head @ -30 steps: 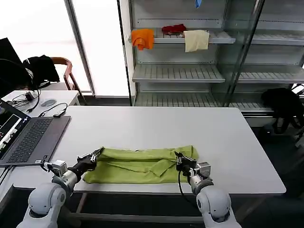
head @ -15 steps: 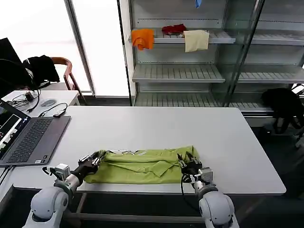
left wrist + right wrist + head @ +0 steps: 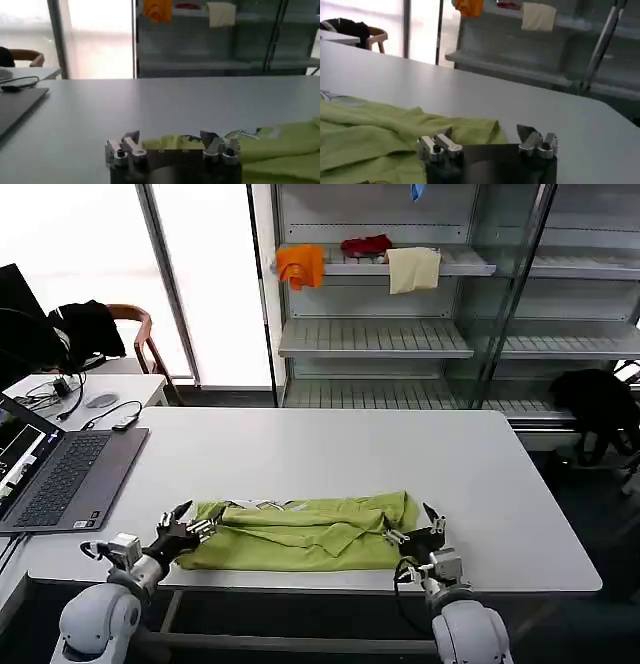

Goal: Fold and organize the clothes.

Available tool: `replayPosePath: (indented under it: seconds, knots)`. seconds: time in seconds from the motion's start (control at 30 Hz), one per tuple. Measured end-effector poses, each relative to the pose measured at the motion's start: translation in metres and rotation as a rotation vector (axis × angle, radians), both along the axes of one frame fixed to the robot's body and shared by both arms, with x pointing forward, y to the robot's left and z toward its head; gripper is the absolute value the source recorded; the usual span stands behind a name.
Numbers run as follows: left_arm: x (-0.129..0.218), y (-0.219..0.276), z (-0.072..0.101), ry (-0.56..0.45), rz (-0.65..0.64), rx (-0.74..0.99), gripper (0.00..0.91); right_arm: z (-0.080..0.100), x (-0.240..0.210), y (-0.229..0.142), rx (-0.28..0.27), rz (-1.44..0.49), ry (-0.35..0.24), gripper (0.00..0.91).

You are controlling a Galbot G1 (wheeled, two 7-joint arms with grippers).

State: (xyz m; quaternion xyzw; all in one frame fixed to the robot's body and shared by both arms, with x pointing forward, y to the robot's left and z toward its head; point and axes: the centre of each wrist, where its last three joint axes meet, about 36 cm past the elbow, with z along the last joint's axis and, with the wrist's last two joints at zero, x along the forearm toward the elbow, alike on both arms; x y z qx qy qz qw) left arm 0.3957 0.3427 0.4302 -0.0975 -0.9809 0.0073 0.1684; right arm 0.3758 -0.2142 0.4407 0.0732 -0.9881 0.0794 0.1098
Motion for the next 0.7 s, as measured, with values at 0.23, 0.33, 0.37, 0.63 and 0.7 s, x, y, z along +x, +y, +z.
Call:
replayPosePath:
  seconds: [0.23,0.33,0.37,0.63,0.7]
  knots:
    - [-0.015,-0.013,-0.008,-0.016,0.083,0.002,0.907,0.024,0.003,-0.016,0.101,0.002,-0.073,0.907]
    - [-0.019,-0.023,-0.014,-0.018,0.120,0.000,0.907,0.033,0.005,-0.018,0.127,0.004,-0.098,0.907]
    - [-0.019,-0.027,-0.016,-0.019,0.132,0.001,0.907,0.035,0.005,-0.018,0.135,0.004,-0.104,0.907]
    - [-0.019,-0.048,-0.028,-0.020,0.196,0.005,0.907,0.039,0.002,-0.018,0.188,0.006,-0.123,0.907]
    - [-0.018,-0.051,-0.031,-0.018,0.207,0.006,0.867,0.039,0.001,-0.018,0.194,0.003,-0.123,0.907]
